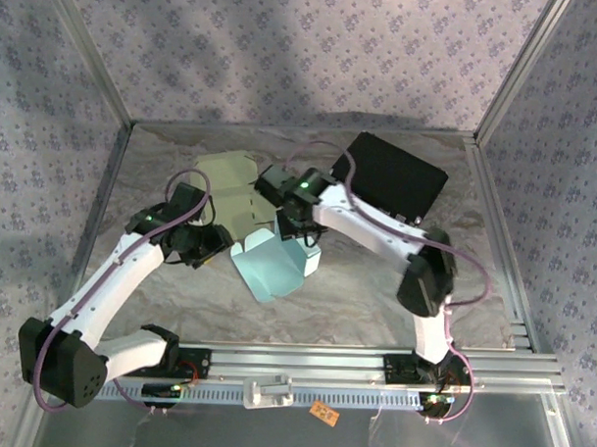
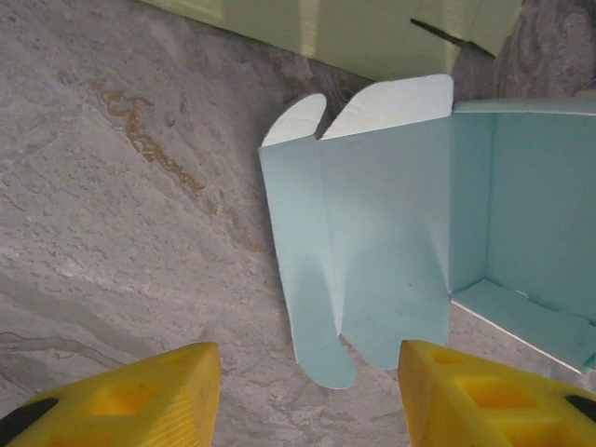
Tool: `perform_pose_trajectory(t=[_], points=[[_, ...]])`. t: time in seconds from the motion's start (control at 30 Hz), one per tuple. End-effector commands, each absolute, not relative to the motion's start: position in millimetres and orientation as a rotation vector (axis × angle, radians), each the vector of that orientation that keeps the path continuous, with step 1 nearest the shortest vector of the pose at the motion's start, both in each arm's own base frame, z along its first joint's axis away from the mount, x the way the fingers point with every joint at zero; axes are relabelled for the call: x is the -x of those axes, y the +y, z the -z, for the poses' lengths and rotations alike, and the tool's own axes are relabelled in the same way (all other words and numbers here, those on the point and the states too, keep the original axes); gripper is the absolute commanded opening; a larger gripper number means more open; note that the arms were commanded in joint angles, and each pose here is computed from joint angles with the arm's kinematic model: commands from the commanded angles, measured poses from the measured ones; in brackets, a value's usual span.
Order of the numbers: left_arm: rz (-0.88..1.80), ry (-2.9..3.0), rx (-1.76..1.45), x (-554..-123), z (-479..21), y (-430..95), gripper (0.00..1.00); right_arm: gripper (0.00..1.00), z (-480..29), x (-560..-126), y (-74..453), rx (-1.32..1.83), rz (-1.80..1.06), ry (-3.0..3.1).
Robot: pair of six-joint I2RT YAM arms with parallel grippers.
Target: Fold the paper box
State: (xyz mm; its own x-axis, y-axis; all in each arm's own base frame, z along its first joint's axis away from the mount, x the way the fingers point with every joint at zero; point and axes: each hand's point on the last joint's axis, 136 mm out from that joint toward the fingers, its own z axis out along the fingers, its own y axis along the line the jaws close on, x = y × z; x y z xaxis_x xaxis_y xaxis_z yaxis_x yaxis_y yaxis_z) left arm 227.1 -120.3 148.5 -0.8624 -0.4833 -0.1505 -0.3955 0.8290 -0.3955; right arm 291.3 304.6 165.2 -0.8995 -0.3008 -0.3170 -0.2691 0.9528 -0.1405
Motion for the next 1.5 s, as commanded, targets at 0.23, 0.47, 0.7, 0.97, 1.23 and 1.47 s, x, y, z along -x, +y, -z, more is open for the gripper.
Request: perform_pose_trajectory(t=[0.23,0.47,0.7,0.97,1.23,1.47], points=[[0.528,2.767,0.644,-226.4,-150.4,-119.6,0.52,0.62,-145.3,-309.3,303.4,0.706,0.52,2.674],[0.551,2.78,0.604,-225.6,-152.7,-123.3,0.51,0.54,-125.8,-325.7,274.0,0.534,0.47,2.777],[0.604,2.797,0.54,-231.1,-157.9,-134.1,0.53,0.47,-98.2,-328.8,236.2,0.317,0.293,2.945],[0.822,2.826,0.559,-242.7,-146.5,-167.1,0.56,0.44,-72.8,-331.6,204.8,0.074,0.066,3.09],[0.947,2.764,0.496,-281.9,-139.9,-196.3,0.59,0.43,-57.8,-332.9,182.7,-0.058,-0.118,3.137],[0.939,2.762,0.395,-306.8,-136.2,-222.0,0.59,0.43,-58.6,-334.3,179.8,-0.067,-0.168,3.133]])
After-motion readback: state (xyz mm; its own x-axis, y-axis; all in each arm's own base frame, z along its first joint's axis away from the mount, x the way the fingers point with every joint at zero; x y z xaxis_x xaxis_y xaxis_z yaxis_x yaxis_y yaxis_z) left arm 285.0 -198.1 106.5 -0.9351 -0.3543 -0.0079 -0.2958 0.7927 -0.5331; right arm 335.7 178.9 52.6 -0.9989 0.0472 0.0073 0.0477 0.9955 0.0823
